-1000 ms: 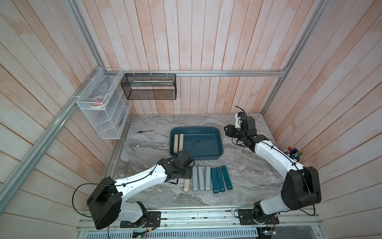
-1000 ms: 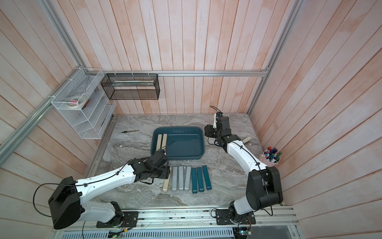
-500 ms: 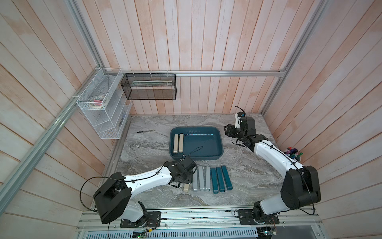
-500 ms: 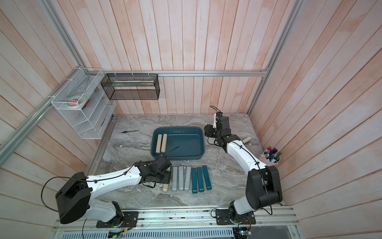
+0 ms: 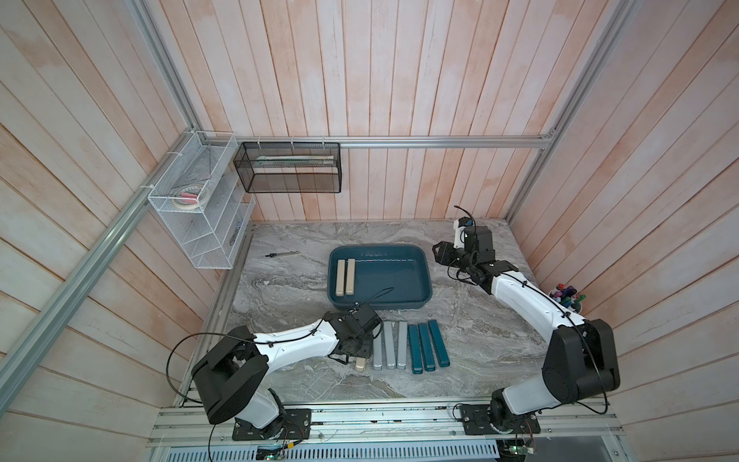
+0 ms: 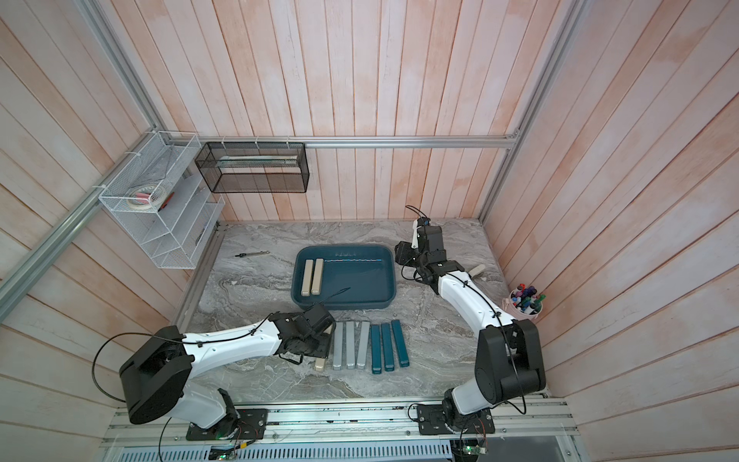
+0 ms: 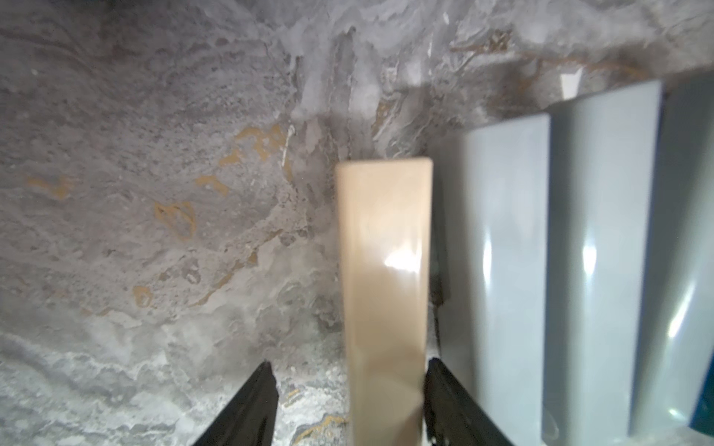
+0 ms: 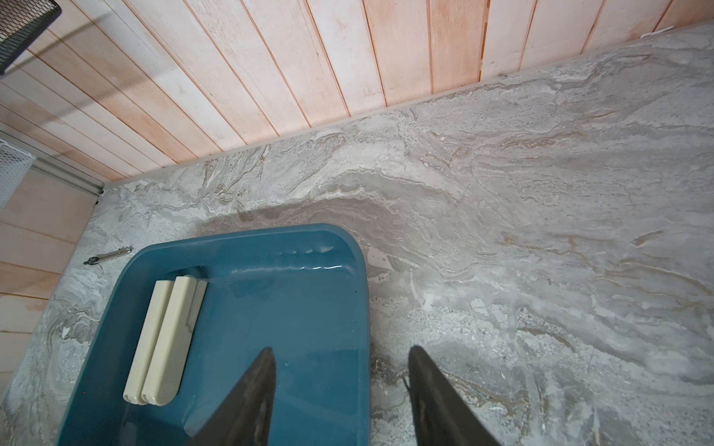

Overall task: Put the pruning pliers into the storage box
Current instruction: Pick up the pruning pliers from the center of the board.

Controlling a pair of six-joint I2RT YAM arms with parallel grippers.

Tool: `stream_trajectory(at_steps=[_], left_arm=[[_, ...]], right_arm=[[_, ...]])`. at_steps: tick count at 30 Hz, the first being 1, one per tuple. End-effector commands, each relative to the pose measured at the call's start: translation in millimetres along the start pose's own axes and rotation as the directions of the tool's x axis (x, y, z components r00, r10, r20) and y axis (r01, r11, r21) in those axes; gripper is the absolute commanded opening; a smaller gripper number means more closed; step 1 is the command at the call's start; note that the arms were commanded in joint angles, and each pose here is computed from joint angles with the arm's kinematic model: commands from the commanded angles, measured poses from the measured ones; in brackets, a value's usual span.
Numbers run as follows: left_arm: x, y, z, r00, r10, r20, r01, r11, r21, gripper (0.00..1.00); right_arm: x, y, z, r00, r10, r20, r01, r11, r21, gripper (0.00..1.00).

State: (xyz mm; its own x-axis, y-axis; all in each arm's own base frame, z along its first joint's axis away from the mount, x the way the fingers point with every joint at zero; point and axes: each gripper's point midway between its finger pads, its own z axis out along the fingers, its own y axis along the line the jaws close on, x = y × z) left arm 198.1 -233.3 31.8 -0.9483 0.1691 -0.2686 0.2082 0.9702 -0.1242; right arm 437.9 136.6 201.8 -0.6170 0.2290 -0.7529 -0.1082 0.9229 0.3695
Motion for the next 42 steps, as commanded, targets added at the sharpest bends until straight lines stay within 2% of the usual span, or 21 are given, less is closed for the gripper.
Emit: stream_trajectory(at_steps=[1, 14, 21, 24, 29, 34, 37, 42], left_arm=[[-3, 2, 6, 1.000, 0.016, -0.003, -0.016, 0.999, -0.036, 0.62], [-22, -1, 20, 0.999, 0.039, 0.003, -0.038, 0.998, -0.054, 0.57], [-22, 3, 20, 0.999, 0.037, -0.003, -0.038, 0.997, -0.074, 0.36], [-23, 5, 14, 0.999, 0.032, 0.001, -0.032, 0.996, -0.080, 0.31], [-24, 10, -4, 1.000, 0.013, 0.013, -0.012, 0.996, -0.090, 0.30], [-31, 14, -38, 0.999, -0.021, 0.030, 0.024, 0.996, -0.088, 0.30], [-54, 13, -65, 0.995, -0.069, 0.076, 0.073, 0.996, -0.053, 0.30], [-114, 17, -100, 0.979, -0.117, 0.166, 0.122, 0.992, -0.025, 0.30]], right_arm=[[11, 1, 8, 1.000, 0.009, -0.030, -0.010, 1.000, -0.010, 0.56], [14, -1, 7, 0.999, 0.000, -0.034, -0.001, 1.000, -0.009, 0.56], [18, -1, 7, 0.999, 0.006, -0.038, -0.007, 1.000, -0.011, 0.56], [18, 0, 8, 0.999, 0.009, -0.037, -0.010, 1.000, -0.019, 0.56], [13, 3, 10, 0.999, 0.011, -0.030, -0.012, 1.000, -0.028, 0.56], [5, 8, 11, 1.000, 0.014, -0.021, -0.014, 0.999, -0.041, 0.56], [2, 10, 11, 1.000, 0.015, -0.017, -0.016, 0.999, -0.049, 0.56], [-1, 13, 8, 1.000, 0.014, -0.011, -0.015, 0.998, -0.056, 0.56]])
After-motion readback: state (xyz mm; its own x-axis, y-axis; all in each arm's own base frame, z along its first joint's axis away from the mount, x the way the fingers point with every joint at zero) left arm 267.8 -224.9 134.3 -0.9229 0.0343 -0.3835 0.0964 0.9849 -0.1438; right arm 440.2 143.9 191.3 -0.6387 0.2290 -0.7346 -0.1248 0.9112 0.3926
